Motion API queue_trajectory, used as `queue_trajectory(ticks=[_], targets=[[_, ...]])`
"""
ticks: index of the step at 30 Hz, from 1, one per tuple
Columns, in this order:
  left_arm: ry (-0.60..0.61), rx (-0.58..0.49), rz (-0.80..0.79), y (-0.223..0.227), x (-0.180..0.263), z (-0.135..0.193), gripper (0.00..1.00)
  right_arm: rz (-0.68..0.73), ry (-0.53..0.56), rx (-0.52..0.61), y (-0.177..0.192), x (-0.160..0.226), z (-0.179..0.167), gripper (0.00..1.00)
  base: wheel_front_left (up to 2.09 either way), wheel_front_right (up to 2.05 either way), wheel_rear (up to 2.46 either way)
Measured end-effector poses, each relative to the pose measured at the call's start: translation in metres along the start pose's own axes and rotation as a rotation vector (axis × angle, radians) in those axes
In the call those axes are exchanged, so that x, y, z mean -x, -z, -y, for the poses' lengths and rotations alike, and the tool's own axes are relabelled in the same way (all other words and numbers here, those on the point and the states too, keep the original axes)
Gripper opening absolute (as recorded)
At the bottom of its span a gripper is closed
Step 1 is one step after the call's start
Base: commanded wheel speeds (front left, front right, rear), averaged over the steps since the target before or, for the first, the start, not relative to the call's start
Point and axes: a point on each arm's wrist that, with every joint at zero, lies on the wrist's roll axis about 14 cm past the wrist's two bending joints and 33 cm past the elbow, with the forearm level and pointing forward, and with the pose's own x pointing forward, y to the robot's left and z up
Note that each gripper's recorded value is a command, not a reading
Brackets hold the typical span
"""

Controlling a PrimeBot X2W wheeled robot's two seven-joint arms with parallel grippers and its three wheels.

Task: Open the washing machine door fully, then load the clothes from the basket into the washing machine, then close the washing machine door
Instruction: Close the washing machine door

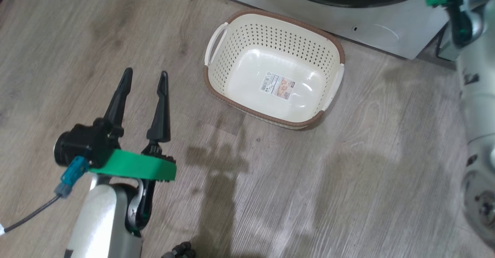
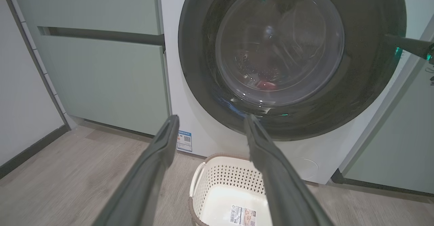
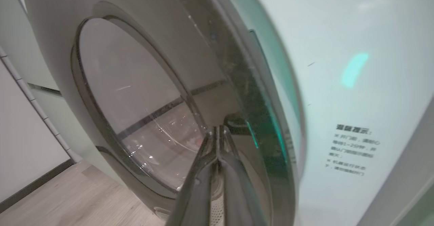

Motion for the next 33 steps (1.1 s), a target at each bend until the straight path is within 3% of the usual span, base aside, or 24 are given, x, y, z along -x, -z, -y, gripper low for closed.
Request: queue_trajectory(ticks=[12,25,26,27,28,29,33], targets=[[0.01,0.002,0.002,-0.001,0.002,0.002,1.0,-0.001,0.036,0.005,-0.011,-0.012,0.011,0.0,0.0,0.0,0.0],[0.041,0.007,0.026,-0.008,0.004,0.011,1.0,0.003,-0.007,0.023,-0.021,0.012,-0.014,0.0,0.0,0.0,0.0],[0.043,0.007,0.026,-0.008,0.004,0.011,1.0,-0.006,-0.007,0.025,-0.017,0.017,-0.014,0.18,0.0,0.0,0.0],[0.046,0.01,0.025,-0.008,0.005,0.012,1.0,-0.01,-0.003,0.026,-0.013,0.024,-0.012,0.46,0.0,0.0,0.0],[0.052,0.013,0.022,-0.007,0.006,0.014,1.0,-0.013,0.001,0.026,-0.01,0.03,-0.01,0.9,0.0,0.0,0.0],[0.066,0.02,0.021,-0.006,0.007,0.019,1.0,-0.01,0.013,0.028,-0.006,0.044,-0.003,1.0,0.0,0.0,0.0],[0.102,0.03,0.029,-0.008,0.007,0.029,1.0,0.009,0.029,0.026,-0.003,0.074,0.005,1.0,0.0,0.0,0.0]])
